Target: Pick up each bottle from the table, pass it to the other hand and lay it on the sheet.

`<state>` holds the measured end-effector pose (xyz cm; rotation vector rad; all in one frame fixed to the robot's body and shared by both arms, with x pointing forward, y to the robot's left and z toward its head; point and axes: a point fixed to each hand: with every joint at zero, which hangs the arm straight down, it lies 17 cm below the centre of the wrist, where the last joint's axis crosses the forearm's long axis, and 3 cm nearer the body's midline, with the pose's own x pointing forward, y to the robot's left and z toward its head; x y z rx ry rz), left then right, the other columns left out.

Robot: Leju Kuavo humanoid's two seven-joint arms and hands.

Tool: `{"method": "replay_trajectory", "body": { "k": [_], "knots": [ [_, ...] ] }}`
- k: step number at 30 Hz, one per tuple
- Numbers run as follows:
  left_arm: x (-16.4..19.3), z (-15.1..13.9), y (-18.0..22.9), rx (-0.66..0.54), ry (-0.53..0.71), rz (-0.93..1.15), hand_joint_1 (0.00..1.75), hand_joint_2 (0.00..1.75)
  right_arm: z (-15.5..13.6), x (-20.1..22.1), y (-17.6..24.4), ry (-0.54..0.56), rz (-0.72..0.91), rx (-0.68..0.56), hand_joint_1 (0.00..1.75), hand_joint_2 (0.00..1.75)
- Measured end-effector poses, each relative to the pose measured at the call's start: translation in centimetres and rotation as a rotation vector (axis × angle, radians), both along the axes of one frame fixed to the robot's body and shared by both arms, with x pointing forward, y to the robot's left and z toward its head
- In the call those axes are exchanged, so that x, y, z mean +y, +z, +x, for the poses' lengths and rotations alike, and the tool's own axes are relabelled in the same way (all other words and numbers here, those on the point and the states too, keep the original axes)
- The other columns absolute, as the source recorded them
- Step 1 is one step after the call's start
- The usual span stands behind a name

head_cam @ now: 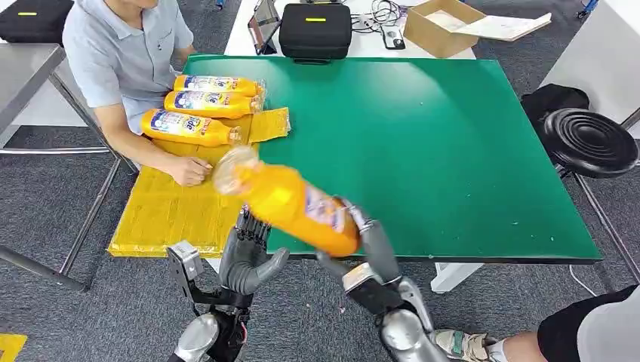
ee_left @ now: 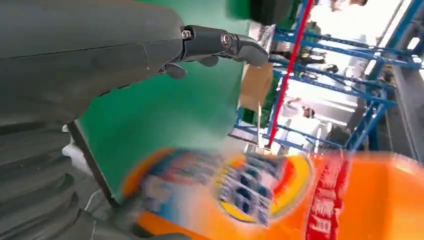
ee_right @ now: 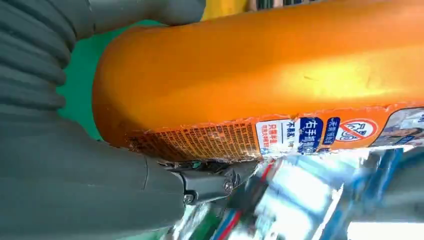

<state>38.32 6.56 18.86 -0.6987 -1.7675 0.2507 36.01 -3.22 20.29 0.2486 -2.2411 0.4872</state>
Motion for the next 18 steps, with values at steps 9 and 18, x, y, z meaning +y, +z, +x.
{"method": "replay_trajectory", "body": {
  "k": [9,18],
  "knots": [
    [-0.6,0.0,1.2,-0.04,-0.002,-0.009,0.0,1.75,-2.3,5.8,-1.3,0.164,-0.025,0.04,1.75,1.75],
    [-0.2,-0.4,1.3,-0.05,-0.01,-0.055,0.0,1.75,-2.9,8.3,-2.8,0.254,-0.058,0.084,1.75,1.75]
  ]
}}
